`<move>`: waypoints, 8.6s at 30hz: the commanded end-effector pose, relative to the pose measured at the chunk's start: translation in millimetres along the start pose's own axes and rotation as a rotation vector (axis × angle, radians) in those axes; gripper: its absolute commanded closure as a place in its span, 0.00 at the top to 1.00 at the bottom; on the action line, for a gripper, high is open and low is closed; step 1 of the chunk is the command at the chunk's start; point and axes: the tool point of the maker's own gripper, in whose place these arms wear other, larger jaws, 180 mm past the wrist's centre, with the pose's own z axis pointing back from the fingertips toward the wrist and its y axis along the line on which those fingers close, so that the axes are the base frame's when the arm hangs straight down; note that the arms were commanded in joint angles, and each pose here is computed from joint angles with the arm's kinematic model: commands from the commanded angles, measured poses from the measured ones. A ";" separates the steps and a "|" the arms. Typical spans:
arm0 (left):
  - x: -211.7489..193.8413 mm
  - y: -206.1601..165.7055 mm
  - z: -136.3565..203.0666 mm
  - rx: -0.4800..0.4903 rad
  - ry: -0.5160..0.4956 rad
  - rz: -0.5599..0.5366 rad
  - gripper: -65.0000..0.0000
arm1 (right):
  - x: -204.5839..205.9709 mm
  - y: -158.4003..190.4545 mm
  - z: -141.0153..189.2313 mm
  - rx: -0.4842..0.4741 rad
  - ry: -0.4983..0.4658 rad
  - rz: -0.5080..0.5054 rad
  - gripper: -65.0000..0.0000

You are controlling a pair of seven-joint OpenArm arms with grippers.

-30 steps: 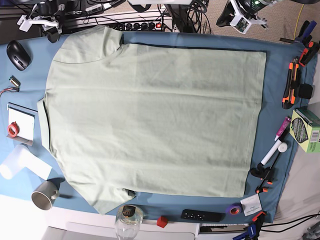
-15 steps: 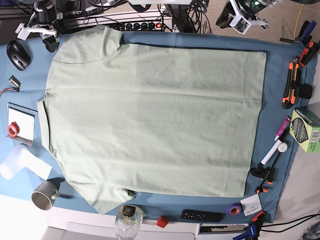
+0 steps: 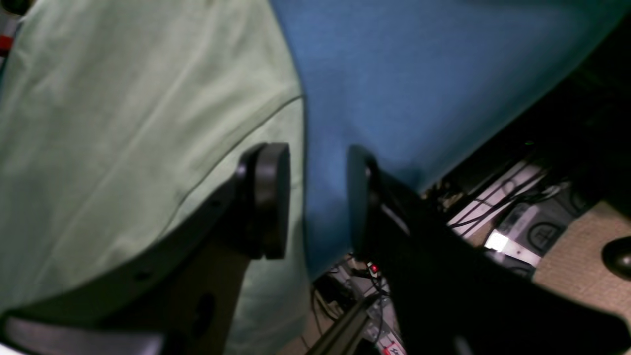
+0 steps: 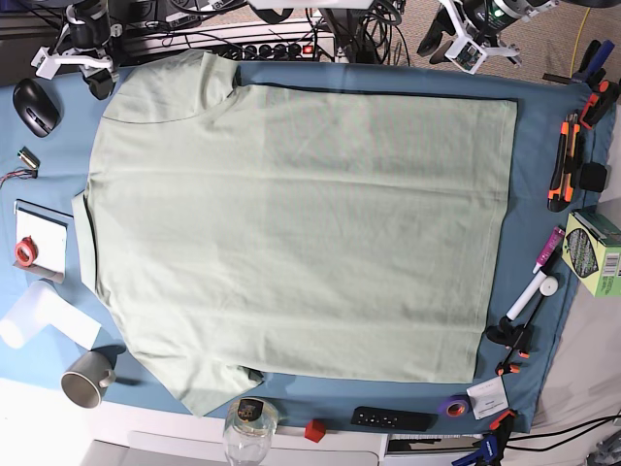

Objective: Fold the T-shirt properly
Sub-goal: 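Move the right gripper down to the shirt's shoulder corner and pinch it, then move the left gripper to the other shoulder corner and pinch it, then lift both shoulder corners and pull the shirt toward the robot, then lower both grippers, laying the shoulder edge back onto the shirt body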

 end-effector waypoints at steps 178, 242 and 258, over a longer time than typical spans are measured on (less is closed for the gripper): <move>-44.6 54.2 20.0 -0.032 0.010 0.619 0.00 | -36.1 -15.5 35.2 0.114 0.387 0.349 0.00; -29.9 41.6 33.9 -0.067 -0.034 0.548 0.00 | -53.8 -13.6 65.8 0.206 0.480 0.317 0.00; 25.4 66.9 11.7 -0.081 -0.186 0.433 0.00 | -13.0 56.1 13.5 0.397 0.267 0.374 0.00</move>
